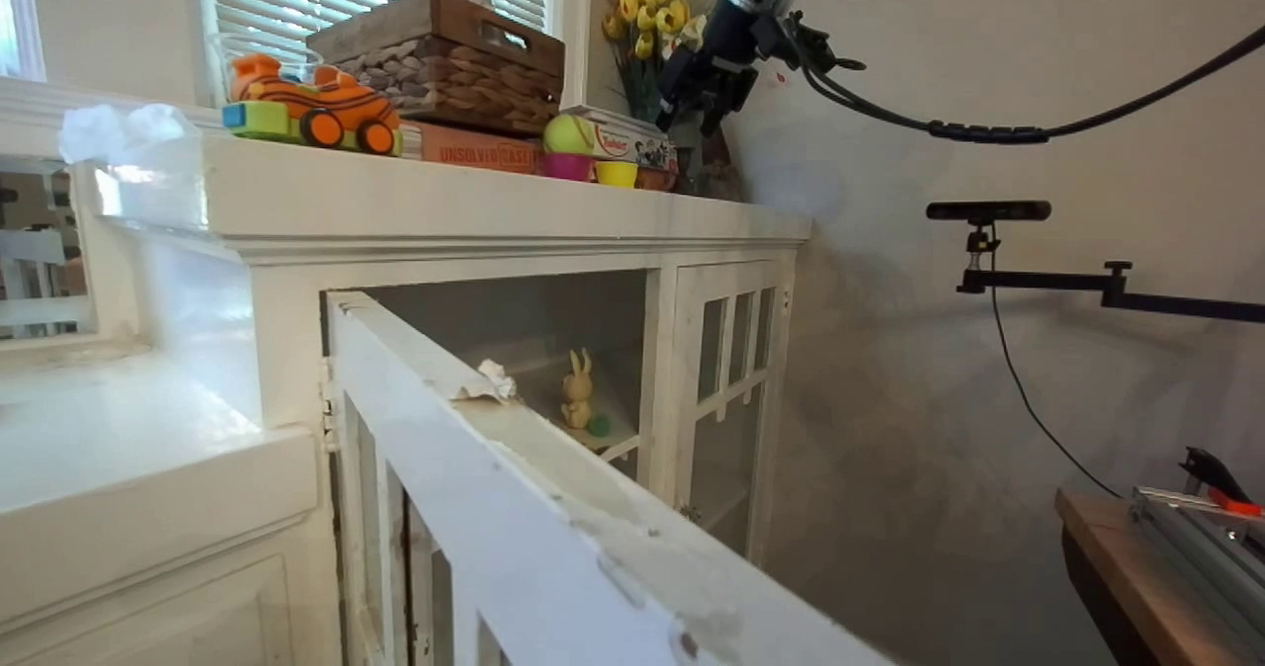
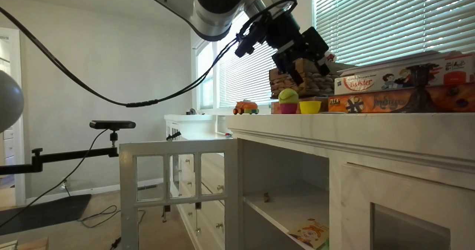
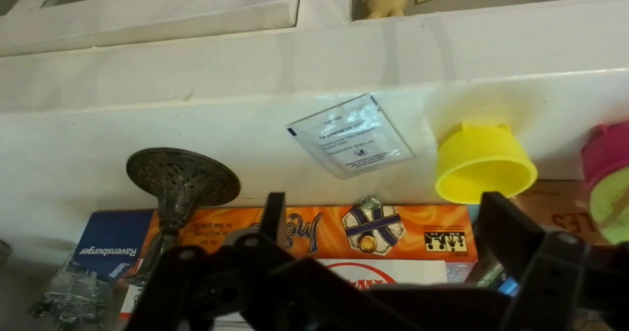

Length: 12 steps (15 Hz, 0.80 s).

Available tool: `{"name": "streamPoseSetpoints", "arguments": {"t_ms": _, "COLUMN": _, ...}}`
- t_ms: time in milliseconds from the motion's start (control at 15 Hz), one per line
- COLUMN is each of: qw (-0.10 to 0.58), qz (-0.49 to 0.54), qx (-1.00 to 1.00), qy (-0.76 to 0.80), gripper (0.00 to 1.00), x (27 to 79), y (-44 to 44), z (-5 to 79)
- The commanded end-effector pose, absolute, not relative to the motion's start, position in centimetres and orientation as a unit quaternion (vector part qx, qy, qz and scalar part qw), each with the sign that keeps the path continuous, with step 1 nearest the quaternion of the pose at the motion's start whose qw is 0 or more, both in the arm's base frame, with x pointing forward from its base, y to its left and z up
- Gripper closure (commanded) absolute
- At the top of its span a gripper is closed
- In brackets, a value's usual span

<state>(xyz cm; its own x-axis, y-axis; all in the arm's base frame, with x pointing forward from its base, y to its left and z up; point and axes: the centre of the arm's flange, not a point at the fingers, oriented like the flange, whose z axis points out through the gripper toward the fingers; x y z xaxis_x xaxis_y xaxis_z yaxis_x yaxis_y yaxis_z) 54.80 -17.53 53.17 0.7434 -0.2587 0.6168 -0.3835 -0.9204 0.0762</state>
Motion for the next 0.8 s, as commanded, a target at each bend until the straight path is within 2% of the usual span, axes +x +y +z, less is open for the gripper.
{"name": "streamPoseSetpoints", "arguments": {"t_ms": 0, "qw": 0.07, "qz": 0.314, "qx": 0.928, "qy": -0.189, "gripper": 0.0, "x": 57.4, "y": -18.0, "z": 53.1}}
{"name": "streamPoseSetpoints", "arguments": {"t_ms": 733, "qw": 0.051, "qz": 0.317, "qx": 0.922, "qy": -0.216, "gripper": 0.0, "x": 60.2, "y": -15.7, "z": 50.2}}
